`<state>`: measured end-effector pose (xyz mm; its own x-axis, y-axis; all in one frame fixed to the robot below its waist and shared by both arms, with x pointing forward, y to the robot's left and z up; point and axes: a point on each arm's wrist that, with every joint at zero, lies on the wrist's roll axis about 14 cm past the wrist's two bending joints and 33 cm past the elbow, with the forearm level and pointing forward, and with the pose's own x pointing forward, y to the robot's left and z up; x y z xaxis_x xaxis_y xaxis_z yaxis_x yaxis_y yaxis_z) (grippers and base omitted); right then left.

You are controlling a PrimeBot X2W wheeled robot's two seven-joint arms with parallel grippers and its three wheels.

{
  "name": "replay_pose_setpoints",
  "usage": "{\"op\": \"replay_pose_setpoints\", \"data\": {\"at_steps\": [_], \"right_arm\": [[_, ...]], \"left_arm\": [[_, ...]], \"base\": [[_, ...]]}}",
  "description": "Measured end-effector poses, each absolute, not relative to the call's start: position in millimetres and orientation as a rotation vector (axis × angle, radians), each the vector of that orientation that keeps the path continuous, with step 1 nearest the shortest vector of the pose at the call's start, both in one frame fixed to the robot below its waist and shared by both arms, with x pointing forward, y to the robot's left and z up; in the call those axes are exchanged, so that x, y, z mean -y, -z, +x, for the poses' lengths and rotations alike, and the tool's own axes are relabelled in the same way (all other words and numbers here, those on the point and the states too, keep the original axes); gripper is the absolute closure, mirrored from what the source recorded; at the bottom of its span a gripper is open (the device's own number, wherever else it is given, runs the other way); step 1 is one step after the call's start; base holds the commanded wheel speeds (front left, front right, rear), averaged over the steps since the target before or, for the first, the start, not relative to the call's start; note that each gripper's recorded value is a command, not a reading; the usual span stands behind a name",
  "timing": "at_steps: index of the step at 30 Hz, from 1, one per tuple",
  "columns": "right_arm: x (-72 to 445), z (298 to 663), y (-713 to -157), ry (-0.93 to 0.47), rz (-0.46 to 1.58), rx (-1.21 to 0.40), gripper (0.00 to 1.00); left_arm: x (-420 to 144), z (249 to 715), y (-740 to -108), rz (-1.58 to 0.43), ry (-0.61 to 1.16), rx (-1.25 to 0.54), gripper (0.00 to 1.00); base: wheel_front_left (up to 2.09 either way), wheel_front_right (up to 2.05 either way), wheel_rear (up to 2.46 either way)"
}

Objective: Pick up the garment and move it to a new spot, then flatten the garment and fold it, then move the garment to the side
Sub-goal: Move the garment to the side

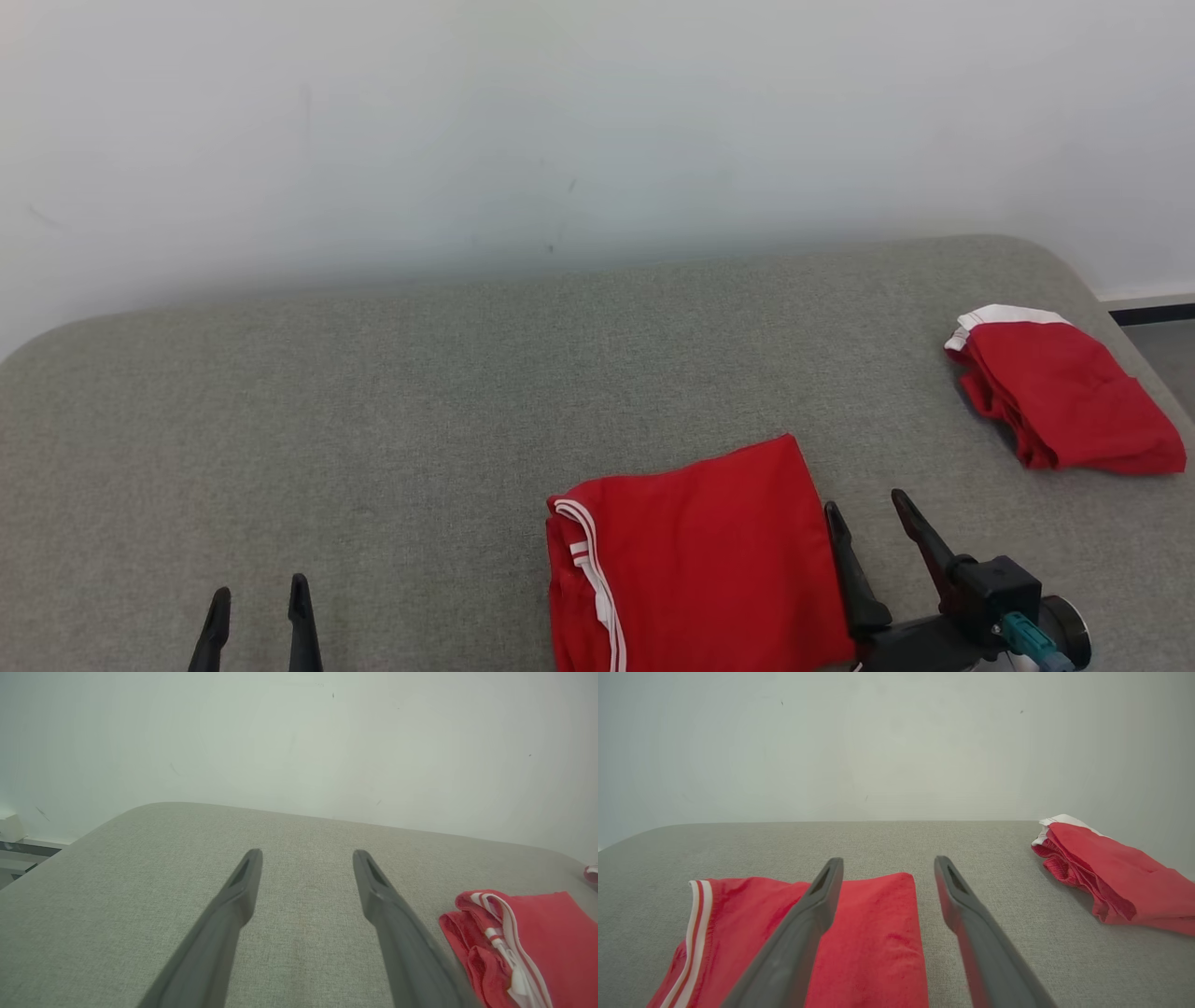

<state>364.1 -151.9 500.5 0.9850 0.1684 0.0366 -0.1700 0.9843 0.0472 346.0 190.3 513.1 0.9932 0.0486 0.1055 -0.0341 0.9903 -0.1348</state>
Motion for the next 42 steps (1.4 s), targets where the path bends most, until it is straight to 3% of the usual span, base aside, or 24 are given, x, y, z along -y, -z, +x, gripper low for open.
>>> {"op": "replay_pose_setpoints", "data": {"at_steps": [23,35,42], "right_arm": [[151.0,370.4,-487.1,-0.167,0.039,-0.047,0.00],[171.6,381.6,-428.9,-0.168,-0.007,-0.503,0.00],[176.3,384.9,-405.3,-0.174,-0.005,-0.640,0.00]], "left_arm": [[-189.3,347.4,-514.7,-0.133,-0.044,0.113,0.00],[-192.4,341.8,-513.1,-0.138,-0.053,0.110,0.00],[-196.8,339.6,-505.1,-0.132,-0.065,0.085,0.00]], "base": [[0.00,0.00,0.00],[0.00,0.00,0.00],[0.00,0.00,0.00]]}}
